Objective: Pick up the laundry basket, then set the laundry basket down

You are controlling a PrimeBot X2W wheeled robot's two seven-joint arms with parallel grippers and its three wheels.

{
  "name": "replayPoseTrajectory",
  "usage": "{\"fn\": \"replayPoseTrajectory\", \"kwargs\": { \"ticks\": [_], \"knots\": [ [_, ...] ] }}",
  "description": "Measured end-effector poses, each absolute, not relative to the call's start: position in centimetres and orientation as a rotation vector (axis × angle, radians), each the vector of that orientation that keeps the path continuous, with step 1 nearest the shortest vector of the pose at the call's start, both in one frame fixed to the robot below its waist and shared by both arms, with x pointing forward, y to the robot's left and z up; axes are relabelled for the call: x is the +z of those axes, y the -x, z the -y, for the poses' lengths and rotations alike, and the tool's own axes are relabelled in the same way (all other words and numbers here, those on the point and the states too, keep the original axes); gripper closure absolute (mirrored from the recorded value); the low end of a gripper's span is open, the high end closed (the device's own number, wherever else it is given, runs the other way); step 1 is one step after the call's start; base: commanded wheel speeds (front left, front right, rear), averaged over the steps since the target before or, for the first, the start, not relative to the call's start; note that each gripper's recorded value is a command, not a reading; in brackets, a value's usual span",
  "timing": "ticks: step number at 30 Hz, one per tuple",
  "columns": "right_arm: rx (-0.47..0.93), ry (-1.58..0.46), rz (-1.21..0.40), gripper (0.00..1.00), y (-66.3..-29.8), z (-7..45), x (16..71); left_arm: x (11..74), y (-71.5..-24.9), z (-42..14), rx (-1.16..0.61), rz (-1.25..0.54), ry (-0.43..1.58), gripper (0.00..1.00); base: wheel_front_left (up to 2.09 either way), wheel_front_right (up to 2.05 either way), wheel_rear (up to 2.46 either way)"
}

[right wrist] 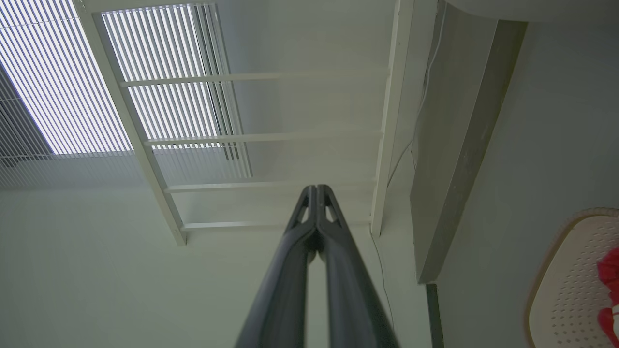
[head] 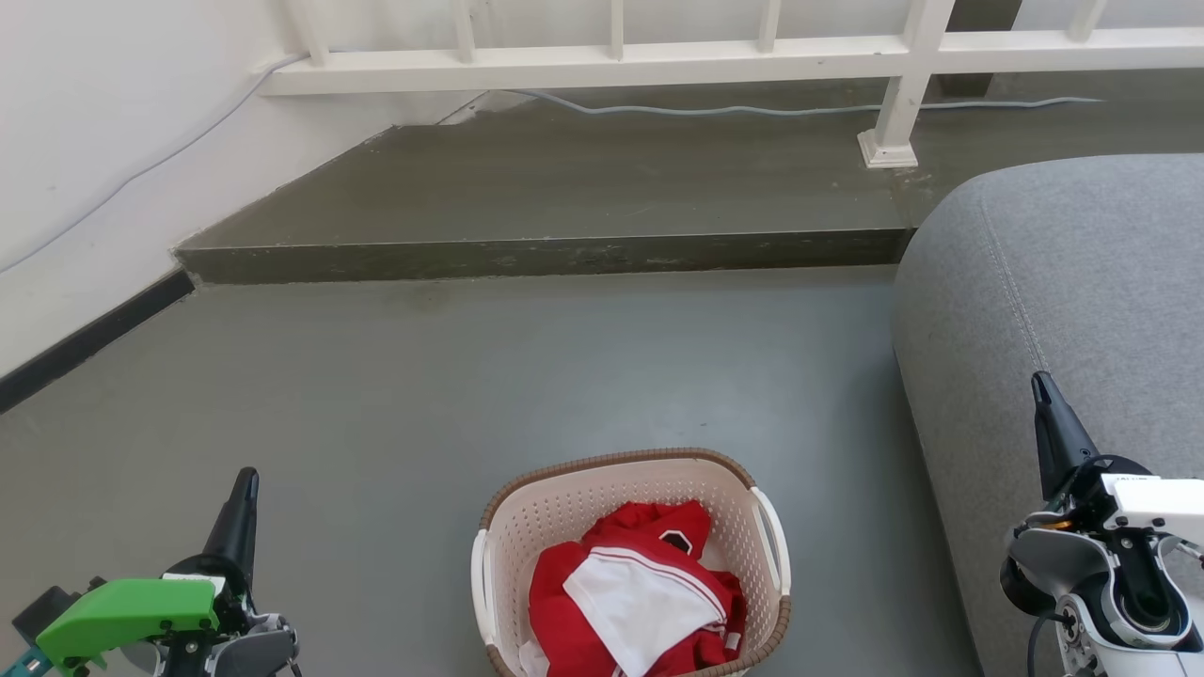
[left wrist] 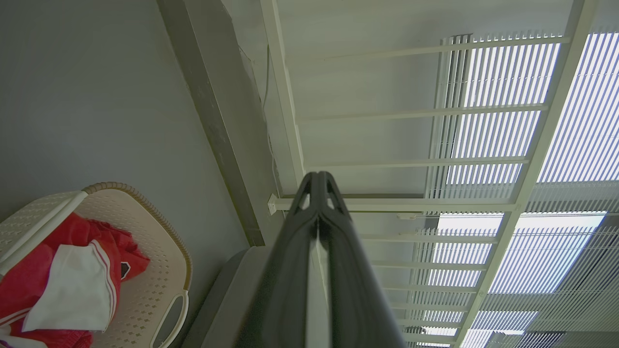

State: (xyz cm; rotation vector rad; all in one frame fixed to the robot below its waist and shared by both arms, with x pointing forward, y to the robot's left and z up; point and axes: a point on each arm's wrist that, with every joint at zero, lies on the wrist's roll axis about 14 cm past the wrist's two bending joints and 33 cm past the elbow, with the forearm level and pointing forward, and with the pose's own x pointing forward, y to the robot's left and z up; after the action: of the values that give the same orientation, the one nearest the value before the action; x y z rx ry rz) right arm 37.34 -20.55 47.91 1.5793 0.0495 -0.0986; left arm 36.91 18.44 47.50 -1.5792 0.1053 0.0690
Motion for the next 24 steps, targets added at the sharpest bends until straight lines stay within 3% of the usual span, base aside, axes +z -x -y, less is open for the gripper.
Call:
{"fn": "replayPoseTrajectory", "kwargs": {
  "ticks": [24],
  "knots": [
    [-0.098,-1.581,-0.052,1.0,-37.4,20.55,47.87,47.43,-36.98,-18.53,0.069,-0.101,1.579,1.0,0.0,0.0,0.0]
  ]
}}
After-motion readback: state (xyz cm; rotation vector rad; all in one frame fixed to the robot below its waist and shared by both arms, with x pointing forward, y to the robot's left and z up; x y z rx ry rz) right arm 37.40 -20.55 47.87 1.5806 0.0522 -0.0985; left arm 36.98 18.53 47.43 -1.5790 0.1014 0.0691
